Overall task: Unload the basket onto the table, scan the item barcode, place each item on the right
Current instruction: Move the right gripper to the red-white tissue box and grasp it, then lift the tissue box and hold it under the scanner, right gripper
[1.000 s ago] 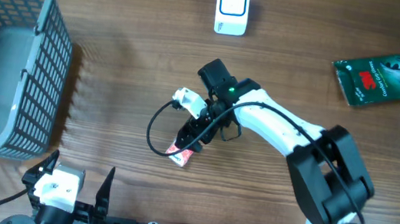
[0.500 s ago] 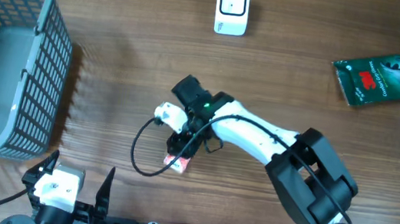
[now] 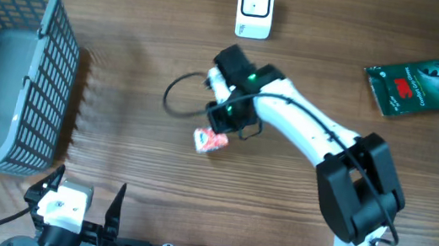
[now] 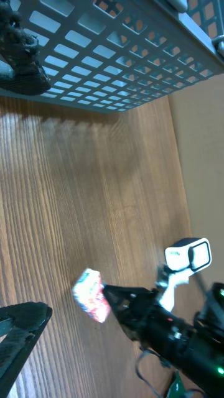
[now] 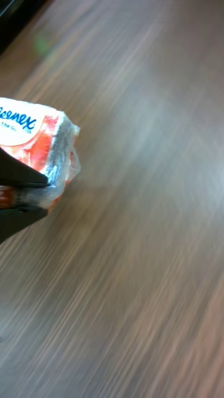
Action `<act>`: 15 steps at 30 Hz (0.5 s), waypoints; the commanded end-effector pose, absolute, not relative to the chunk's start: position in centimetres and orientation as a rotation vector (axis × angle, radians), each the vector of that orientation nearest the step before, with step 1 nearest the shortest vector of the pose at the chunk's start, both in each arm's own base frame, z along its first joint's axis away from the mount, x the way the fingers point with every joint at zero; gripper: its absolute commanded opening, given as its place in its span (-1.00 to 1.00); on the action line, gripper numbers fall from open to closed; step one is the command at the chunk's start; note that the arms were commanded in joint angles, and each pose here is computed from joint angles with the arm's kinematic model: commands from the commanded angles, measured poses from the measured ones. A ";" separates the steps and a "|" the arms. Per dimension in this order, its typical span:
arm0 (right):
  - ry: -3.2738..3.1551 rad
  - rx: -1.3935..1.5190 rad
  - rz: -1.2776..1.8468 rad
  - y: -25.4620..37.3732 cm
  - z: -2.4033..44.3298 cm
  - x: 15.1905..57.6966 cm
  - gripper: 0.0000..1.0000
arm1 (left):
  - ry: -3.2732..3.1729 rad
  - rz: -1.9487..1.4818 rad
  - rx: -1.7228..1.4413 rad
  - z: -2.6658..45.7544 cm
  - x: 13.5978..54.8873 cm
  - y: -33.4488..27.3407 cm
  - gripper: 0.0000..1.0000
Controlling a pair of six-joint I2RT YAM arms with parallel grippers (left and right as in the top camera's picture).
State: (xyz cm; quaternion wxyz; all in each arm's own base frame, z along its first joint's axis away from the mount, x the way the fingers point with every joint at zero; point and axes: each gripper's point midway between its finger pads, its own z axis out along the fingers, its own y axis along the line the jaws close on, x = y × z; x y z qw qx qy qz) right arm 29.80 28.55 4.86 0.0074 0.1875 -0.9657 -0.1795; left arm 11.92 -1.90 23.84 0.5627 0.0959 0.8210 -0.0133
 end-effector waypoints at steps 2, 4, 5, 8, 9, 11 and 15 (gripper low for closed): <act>-2.773 -0.202 -0.592 26.1 6.3 28.3 -0.92 | 1.929 -0.048 0.235 23.9 11.9 -2.2 1.00; -2.582 -0.342 -0.616 25.0 7.7 26.4 -0.91 | 1.929 -0.048 0.235 23.9 11.9 -2.2 1.00; -2.506 -0.392 -0.619 24.5 8.4 25.6 -0.91 | 1.929 -0.048 0.235 23.9 11.9 -2.2 1.00; -2.285 -0.517 -0.607 23.6 10.8 23.1 -0.91 | 1.929 -0.048 0.235 23.9 11.9 -2.2 1.00; -2.206 -0.555 -0.592 23.4 11.8 22.2 -0.91 | 1.929 -0.048 0.235 23.9 11.9 -2.2 1.00; -2.122 -0.596 -0.584 23.2 13.0 21.4 -0.91 | 1.929 -0.048 0.235 23.9 11.9 -2.2 1.00; -2.115 -0.597 -0.596 23.3 13.1 21.4 -0.91 | 1.929 -0.048 0.235 23.9 11.9 -2.2 1.00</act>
